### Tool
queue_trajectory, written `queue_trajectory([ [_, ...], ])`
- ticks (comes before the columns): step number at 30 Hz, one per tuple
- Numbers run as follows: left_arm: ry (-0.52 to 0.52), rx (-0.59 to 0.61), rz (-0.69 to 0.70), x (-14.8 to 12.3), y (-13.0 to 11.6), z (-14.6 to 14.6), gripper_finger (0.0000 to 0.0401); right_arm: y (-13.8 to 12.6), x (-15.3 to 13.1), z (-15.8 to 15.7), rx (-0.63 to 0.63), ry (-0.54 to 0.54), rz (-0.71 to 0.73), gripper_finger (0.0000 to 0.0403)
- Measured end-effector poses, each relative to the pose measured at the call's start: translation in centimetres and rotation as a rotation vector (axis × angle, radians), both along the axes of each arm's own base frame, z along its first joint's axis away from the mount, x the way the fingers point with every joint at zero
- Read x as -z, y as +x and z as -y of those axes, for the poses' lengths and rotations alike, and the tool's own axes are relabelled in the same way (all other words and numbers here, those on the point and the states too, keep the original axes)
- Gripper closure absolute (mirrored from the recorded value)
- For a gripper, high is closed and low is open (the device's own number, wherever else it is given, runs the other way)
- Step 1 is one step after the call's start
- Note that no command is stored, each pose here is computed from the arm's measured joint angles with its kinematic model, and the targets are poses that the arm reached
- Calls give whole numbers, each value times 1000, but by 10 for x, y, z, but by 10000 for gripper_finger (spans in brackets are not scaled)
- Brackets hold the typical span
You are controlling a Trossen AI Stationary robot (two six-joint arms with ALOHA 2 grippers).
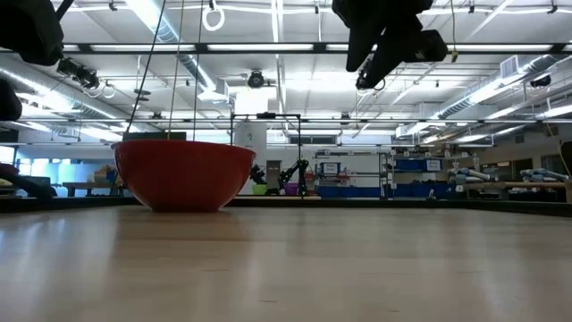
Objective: Nest bowls inside each other
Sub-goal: Stack the blue bowl on the green bowl
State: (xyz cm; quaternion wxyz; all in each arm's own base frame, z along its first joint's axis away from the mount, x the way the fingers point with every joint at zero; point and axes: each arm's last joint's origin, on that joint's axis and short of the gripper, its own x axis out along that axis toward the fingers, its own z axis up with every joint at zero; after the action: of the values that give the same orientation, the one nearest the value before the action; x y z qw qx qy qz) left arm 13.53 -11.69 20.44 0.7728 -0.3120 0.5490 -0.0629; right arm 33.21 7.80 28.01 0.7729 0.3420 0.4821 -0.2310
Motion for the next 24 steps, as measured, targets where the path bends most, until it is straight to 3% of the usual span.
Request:
queue_trajectory([
  [14, 159, 68, -63, 34, 17, 16, 238, 1, 0, 3, -15, -11, -2, 245],
  [17, 162, 75, -57, 37, 20, 18, 278, 0, 0, 2, -20, -12, -6, 245],
  [21, 160, 61, -28, 33, 27, 10, 375, -4, 2, -1, -28, -20, -43, 245],
  [24, 159, 8, 13, 22, 36, -6, 386, -12, 4, -2, -11, -27, -113, 250],
])
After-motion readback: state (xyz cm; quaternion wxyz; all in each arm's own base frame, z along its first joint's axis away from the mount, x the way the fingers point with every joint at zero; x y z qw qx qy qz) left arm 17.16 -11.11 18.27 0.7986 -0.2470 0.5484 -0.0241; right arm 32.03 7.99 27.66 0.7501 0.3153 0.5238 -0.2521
